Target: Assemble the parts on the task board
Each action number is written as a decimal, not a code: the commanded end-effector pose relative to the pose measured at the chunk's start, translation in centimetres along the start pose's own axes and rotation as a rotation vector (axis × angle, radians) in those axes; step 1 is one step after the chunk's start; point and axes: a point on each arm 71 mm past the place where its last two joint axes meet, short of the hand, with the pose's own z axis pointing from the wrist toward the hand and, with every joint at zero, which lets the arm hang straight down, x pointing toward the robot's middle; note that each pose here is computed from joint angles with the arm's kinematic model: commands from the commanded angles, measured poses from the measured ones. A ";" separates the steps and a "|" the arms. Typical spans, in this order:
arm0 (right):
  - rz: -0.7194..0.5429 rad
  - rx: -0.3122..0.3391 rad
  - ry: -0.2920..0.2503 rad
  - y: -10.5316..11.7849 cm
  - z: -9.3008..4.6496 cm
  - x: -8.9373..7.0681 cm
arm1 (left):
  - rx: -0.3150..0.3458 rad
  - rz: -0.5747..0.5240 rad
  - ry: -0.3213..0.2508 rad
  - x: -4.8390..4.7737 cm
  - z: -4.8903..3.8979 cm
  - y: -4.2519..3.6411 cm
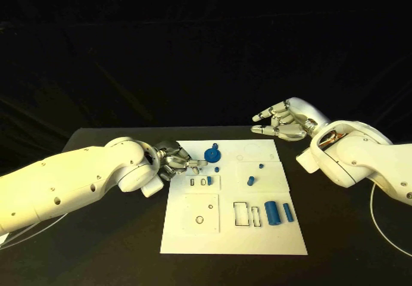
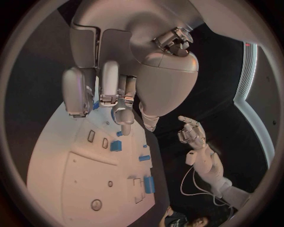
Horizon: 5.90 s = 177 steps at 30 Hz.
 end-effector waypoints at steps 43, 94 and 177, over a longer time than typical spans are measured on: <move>0.032 0.026 0.032 -0.6 0.5 0.1 | -0.229 0.513 0.128 2.66 5.81 -4.94; 0.033 0.038 0.059 -0.9 0.9 0.6 | -0.183 0.331 0.043 1.65 4.57 -4.22; 0.047 0.042 0.087 -1.0 0.9 0.9 | -0.247 0.485 0.081 3.43 5.65 -1.95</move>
